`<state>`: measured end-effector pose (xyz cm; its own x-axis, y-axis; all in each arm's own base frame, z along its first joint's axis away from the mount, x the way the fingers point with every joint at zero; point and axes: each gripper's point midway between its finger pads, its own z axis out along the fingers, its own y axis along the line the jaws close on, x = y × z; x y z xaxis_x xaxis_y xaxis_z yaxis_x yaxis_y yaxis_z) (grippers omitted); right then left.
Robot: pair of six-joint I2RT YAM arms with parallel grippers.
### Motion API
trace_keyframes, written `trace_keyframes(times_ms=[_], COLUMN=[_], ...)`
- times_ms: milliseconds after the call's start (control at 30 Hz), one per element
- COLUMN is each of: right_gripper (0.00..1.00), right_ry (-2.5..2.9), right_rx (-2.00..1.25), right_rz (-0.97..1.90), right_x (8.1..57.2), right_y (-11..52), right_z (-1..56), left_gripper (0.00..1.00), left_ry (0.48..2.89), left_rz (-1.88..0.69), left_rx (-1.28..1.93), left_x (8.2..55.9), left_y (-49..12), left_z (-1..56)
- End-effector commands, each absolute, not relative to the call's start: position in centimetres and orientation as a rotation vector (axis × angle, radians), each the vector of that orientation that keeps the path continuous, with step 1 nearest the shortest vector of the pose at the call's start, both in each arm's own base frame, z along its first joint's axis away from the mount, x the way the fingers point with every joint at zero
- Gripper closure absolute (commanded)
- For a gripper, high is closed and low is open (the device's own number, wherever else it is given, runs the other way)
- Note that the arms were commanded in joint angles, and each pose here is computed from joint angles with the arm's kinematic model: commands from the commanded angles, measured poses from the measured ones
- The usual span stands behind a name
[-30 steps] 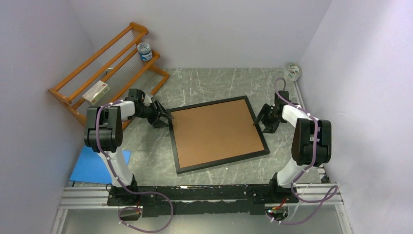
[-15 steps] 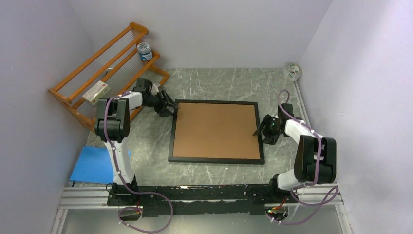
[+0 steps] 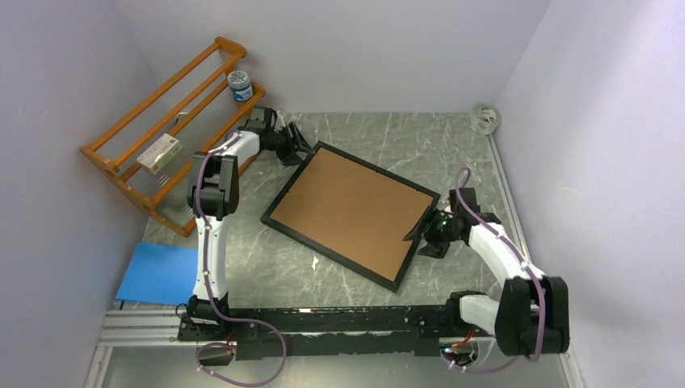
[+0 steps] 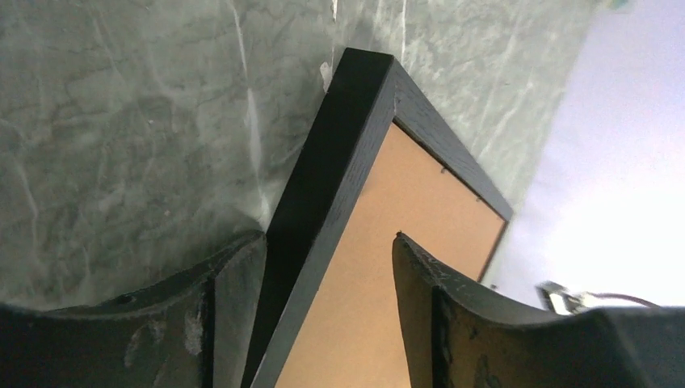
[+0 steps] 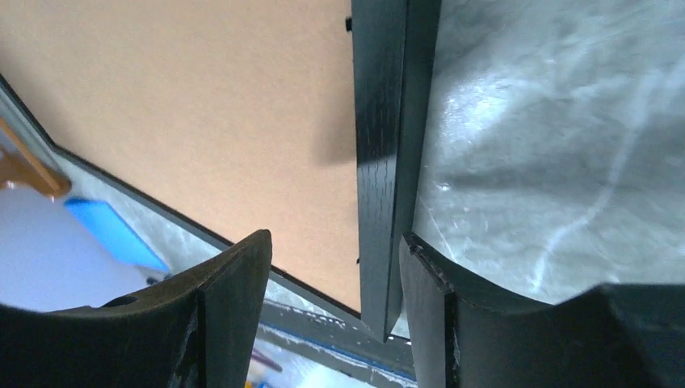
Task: Put the photo into the frame
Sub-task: Adjust the photo frame at the center of the board.
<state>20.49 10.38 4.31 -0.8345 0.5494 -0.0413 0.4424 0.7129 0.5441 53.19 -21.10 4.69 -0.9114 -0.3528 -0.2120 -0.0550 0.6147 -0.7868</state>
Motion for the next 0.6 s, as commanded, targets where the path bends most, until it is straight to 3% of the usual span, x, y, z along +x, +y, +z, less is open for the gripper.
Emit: trace_keyframes(times_ms=[0,233,433,567], right_gripper=[0.36,0.35,0.36,0.36], right_ry=[2.550,2.255,2.160,2.214], right_rx=[0.915,0.925,0.830,0.755], right_rz=[0.493,0.308,0.398,0.409], right_x=[22.8,28.6,36.6,40.9], right_y=[6.6,2.8,3.7,4.4], right_z=[8.7,14.8,18.0,17.1], left_gripper=[0.32,0.13,0.12,0.21], left_ry=[2.624,2.570,2.567,2.625], left_rz=[-0.869,-0.688,-0.627,-0.641], left_rx=[-0.302,-0.330,-0.333,-0.377], left_x=[52.3,52.6,48.0,42.9], left_y=[-19.3,-14.4,-12.3,-12.0], left_z=[4.6,10.6,14.4,13.6])
